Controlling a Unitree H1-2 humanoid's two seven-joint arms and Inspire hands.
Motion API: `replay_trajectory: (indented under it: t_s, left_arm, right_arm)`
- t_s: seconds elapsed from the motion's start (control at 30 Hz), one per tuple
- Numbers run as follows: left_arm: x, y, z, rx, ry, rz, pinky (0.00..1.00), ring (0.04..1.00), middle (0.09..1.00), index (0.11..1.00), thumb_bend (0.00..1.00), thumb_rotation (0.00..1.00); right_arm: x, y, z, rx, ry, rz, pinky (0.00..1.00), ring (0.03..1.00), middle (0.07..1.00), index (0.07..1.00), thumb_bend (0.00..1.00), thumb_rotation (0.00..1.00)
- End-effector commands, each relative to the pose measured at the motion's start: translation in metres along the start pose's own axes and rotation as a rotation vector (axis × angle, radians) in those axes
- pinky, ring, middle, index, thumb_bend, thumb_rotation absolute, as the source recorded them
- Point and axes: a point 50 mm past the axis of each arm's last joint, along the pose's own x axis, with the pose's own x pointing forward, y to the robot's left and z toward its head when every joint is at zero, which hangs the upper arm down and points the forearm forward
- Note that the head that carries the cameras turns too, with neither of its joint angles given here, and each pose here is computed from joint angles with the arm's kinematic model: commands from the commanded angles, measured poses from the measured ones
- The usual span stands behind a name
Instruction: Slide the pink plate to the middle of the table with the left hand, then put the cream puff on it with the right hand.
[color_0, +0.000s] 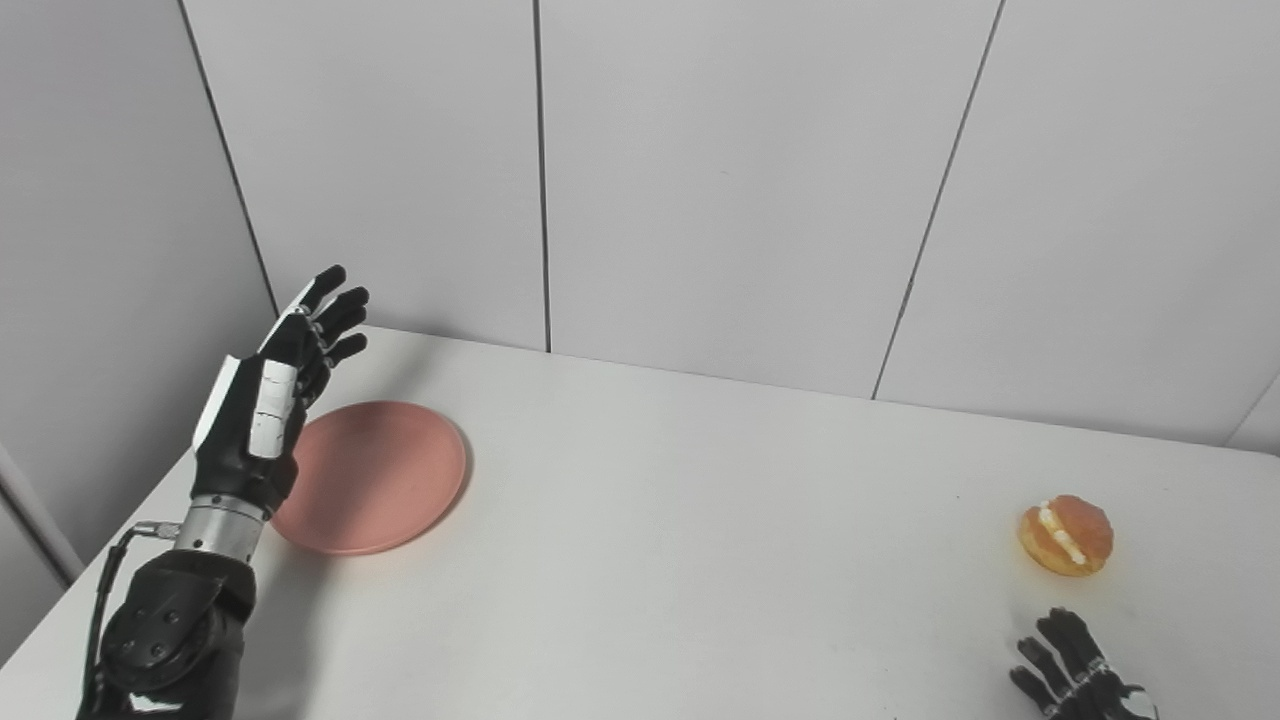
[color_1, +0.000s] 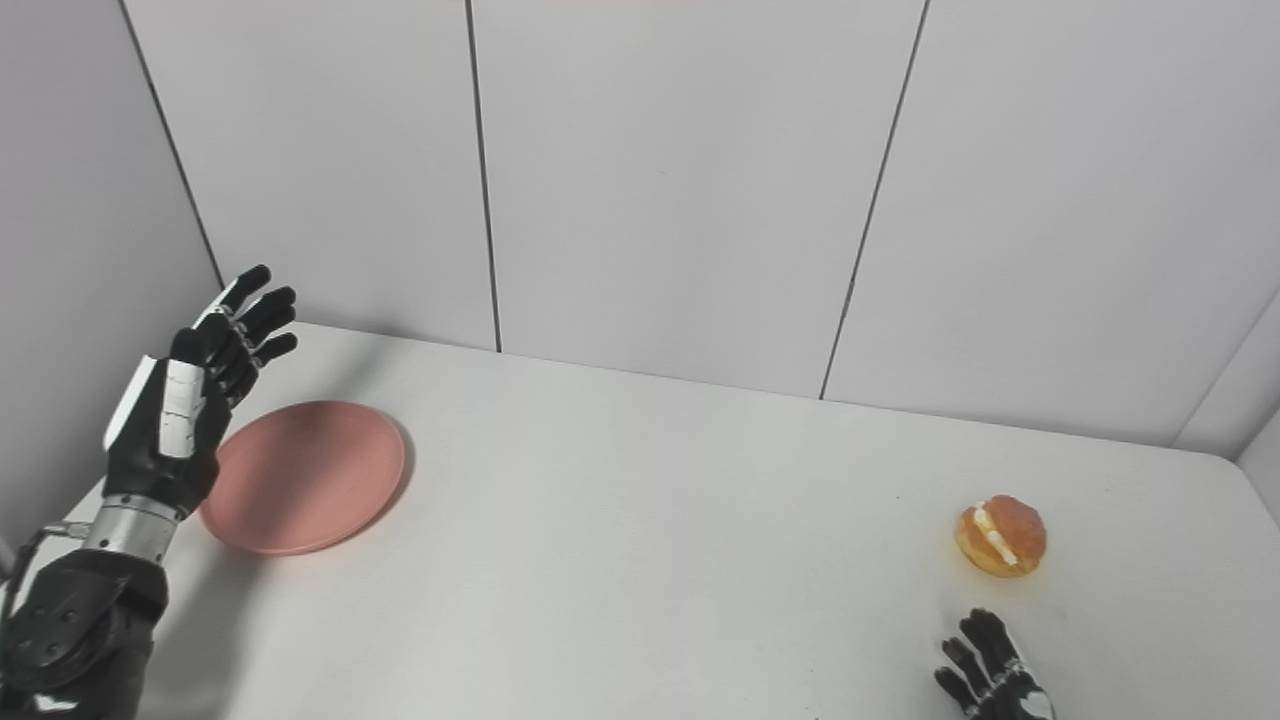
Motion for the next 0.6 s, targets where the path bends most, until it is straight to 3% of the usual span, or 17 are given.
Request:
replay_trajectory:
  t_s: [0.0,0.17,0.37,0.57]
  left_arm:
    - [0.025,0.017,0.027,0.032,-0.131,0.039,0.88,0.910,0.894,0.902,0.91,1.00]
    - [0.033,0.036,0.023,0.028,-0.104,0.099,0.84,0.891,0.873,0.885,0.87,1.00]
    - [0.035,0.055,0.010,0.015,-0.078,0.130,0.95,0.929,0.875,0.882,0.82,1.00]
    - [0.035,0.067,-0.004,0.059,-0.016,0.188,0.90,0.911,0.877,0.885,0.86,1.00]
  right_arm:
    - [-0.013,-0.007,-0.013,0.001,0.066,-0.041,0.91,0.922,0.941,0.914,0.84,1.00]
    - [-0.014,-0.005,-0.013,-0.004,0.067,-0.042,0.90,0.915,0.937,0.909,0.84,1.00]
    - [-0.015,-0.005,-0.010,0.007,0.066,-0.049,0.90,0.912,0.933,0.908,0.85,1.00]
    - [-0.015,-0.006,-0.010,0.007,0.065,-0.050,0.90,0.912,0.933,0.907,0.85,1.00]
